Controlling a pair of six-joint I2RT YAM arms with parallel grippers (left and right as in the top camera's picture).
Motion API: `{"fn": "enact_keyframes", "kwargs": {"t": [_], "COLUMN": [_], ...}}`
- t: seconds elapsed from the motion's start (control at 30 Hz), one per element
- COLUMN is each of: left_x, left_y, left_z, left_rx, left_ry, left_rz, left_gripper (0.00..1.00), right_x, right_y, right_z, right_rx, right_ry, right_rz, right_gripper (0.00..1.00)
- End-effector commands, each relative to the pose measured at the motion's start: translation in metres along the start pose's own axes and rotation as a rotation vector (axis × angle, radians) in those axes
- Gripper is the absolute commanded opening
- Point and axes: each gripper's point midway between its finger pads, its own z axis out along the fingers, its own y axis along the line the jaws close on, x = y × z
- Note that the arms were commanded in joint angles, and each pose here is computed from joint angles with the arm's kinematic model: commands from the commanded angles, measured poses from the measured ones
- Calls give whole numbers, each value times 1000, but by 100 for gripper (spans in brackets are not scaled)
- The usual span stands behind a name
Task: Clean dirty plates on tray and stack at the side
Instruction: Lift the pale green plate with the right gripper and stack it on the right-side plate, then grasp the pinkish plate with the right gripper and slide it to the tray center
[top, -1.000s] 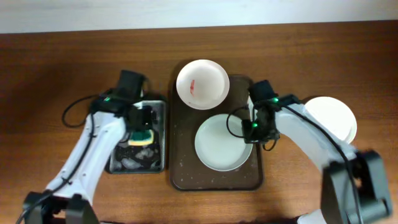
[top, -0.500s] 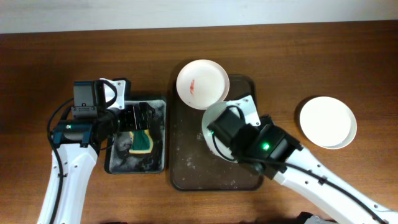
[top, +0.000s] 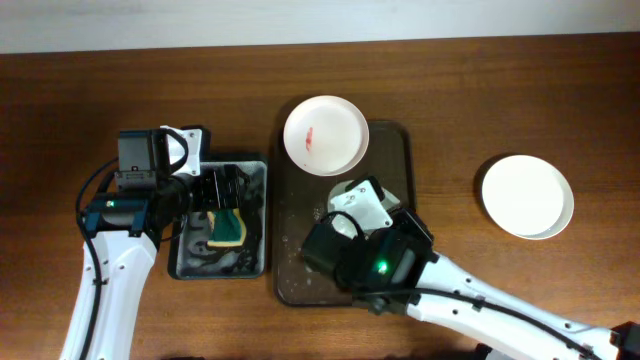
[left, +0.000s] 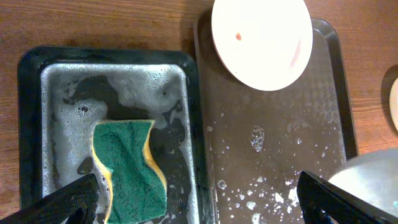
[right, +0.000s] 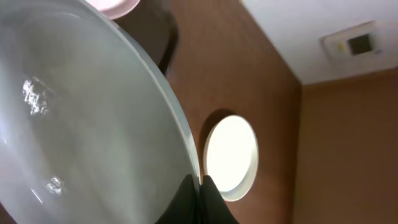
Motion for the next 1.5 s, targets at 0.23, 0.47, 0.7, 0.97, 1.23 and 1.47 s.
{"fn": "enact_keyframes", "kwargs": {"t": [0.23, 0.47, 0.7, 0.97, 1.23, 1.47], "left_x": [-5, -5, -5, -5, -5, -6], "left_y": [-3, -3, -3, -3, -3, -3], "left_z": [-4, -4, -4, -4, -4, -4], "left_rx": [13, 13, 13, 13, 13, 13], "left_ry": [-17, -17, -17, -17, -17, -17], "left_rz": [11, 11, 11, 11, 11, 11], "left_gripper": [100, 100, 100, 100, 100, 100], "right_x": [-14, -14, -15, -12, 49, 271], "right_y": [-22, -22, -24, -28, -97, -189], "right_z": [-7, -7, -7, 8, 128, 211], "right_rx": [130, 130, 138, 102, -643, -199], "right_ry": [-78, -78, -81, -30, 385, 771], "right_rz": [-3, -3, 5, 196, 1039, 1669], "right_gripper": [4, 4, 4, 4, 4, 4]}}
